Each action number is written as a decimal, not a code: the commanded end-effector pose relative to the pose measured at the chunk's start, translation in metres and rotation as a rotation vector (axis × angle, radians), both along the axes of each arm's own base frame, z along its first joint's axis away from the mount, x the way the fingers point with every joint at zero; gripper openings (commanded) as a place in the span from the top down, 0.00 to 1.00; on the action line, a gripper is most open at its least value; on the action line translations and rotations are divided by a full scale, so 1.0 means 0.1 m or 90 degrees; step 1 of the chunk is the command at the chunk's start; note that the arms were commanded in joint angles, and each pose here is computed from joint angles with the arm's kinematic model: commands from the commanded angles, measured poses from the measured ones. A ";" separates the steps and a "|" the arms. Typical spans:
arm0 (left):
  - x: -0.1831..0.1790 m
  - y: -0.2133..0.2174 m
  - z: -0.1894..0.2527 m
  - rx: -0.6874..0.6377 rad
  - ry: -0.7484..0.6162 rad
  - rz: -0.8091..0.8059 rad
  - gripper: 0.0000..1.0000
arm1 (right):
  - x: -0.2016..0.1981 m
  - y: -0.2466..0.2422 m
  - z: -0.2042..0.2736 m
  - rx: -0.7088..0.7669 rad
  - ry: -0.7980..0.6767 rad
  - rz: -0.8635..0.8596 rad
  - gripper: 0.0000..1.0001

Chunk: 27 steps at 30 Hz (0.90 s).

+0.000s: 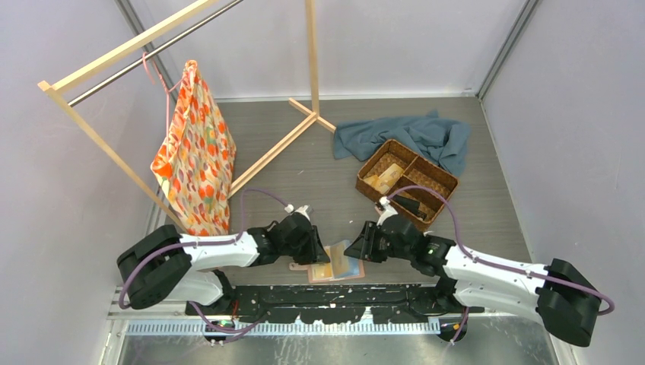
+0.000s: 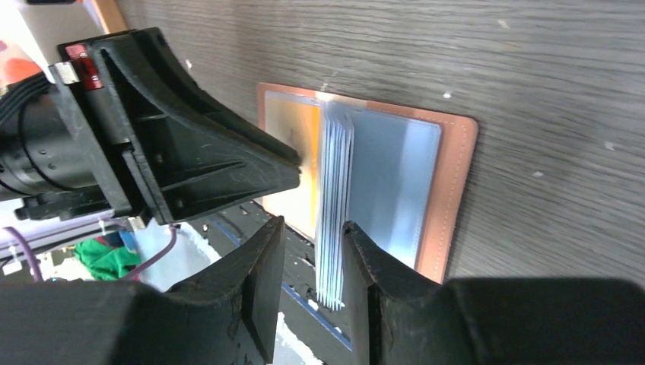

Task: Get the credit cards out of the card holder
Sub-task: Remove the credit card from the card holder.

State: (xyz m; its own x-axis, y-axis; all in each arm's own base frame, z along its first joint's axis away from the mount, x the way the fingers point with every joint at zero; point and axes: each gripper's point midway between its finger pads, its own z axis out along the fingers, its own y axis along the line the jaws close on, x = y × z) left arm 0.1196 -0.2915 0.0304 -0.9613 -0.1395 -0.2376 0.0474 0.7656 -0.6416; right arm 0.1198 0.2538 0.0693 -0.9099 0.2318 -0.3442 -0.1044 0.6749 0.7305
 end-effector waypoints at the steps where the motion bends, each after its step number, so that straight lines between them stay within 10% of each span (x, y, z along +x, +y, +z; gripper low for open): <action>1: 0.04 0.09 0.02 0.015 -0.021 0.006 0.76 | 0.05 0.36 0.47 0.095 -0.051 0.063 0.62; 15: 0.22 1.06 0.41 0.088 -0.059 0.151 0.74 | 0.04 0.87 0.49 0.119 -0.049 0.165 0.62; 27: 0.14 0.71 0.51 -0.008 -0.032 0.068 0.74 | 0.07 0.70 0.40 0.064 -0.067 0.131 0.62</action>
